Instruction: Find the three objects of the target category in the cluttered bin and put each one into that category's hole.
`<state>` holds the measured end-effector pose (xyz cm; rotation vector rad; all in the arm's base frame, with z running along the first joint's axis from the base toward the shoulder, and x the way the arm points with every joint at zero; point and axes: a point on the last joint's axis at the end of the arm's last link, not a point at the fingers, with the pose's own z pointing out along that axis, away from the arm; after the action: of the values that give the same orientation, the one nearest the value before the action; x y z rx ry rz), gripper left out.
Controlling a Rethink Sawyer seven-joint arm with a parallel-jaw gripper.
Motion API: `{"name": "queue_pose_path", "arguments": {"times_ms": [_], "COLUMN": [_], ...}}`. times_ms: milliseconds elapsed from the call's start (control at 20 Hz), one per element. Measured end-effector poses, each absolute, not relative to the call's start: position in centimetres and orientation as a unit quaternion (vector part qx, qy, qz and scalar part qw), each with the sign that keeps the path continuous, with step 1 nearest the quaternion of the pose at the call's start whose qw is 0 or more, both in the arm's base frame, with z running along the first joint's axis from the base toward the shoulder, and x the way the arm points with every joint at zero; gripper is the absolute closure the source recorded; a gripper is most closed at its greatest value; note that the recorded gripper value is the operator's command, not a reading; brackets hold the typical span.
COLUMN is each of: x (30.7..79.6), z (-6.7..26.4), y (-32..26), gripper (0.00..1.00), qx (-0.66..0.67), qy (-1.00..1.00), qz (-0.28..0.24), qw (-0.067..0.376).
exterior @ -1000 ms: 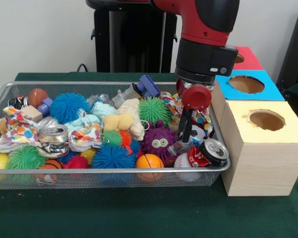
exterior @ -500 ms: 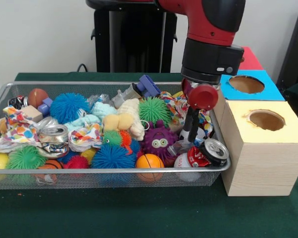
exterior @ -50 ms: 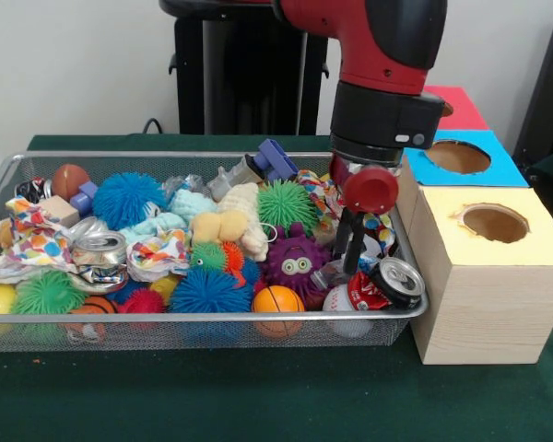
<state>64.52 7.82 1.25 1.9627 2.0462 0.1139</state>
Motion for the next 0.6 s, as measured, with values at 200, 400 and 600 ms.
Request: {"name": "queue_pose_path", "arguments": {"times_ms": [200, 400, 600], "x": [64.7, 64.6, 64.2], "z": [0.0, -1.1, -2.3], "y": [6.5, 5.2, 4.8], "gripper": [0.0, 0.0, 0.0], "qx": [0.674, 0.67, 0.67], "qy": [0.718, 0.717, 0.717], "qz": [0.039, 0.034, 0.029], "qw": [0.171, 0.189, 0.191]}}
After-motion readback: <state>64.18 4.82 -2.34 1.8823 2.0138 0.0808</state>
